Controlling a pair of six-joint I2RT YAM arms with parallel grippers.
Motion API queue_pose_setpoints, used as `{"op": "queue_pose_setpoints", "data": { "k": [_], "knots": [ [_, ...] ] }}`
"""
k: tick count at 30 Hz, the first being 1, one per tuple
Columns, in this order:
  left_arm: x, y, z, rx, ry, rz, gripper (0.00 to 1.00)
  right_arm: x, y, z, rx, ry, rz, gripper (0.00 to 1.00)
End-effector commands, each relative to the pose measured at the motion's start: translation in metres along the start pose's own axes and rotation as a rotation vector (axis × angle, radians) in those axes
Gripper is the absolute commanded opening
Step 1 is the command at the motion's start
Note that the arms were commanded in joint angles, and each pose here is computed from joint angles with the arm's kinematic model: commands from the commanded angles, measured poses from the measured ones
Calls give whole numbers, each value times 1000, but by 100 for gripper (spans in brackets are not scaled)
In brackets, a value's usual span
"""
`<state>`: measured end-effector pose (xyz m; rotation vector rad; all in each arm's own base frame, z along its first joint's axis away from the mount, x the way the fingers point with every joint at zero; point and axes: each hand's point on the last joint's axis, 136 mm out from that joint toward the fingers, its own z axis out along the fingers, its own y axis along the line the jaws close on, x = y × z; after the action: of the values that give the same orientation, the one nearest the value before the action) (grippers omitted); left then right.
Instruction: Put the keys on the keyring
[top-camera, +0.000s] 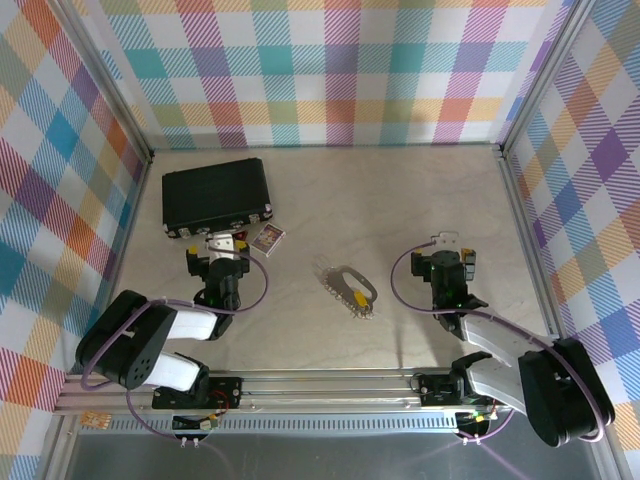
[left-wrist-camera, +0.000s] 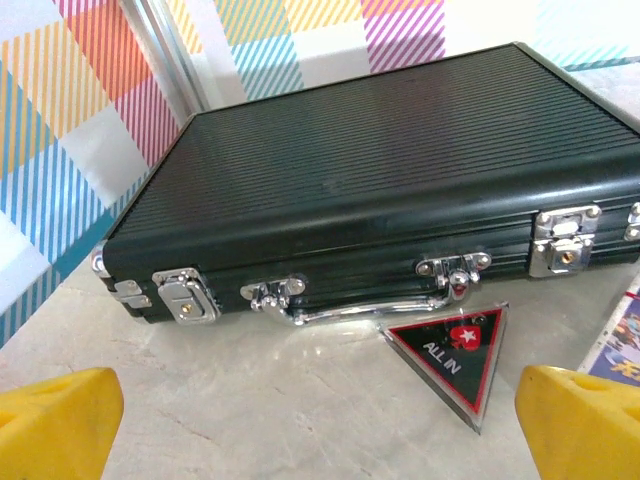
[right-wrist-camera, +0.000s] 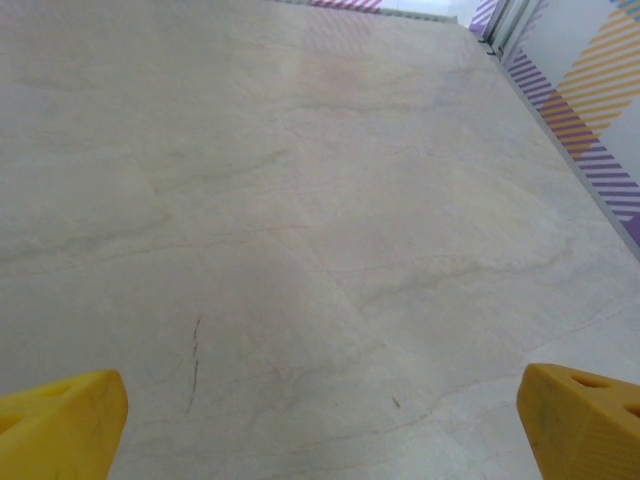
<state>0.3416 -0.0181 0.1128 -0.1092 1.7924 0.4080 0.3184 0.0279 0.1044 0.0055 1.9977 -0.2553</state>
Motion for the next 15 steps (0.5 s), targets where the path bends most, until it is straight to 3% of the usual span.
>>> {"op": "queue_pose_setpoints", "data": {
  "k": [1,15],
  "knots": [
    [-25,-1,8,7,-87,-53,100,-24,-1,4,6,-100,17,99],
    [-12,1,20,2,-83,-68,100,-38,8,28,0,-135,-8,99]
  ]
}}
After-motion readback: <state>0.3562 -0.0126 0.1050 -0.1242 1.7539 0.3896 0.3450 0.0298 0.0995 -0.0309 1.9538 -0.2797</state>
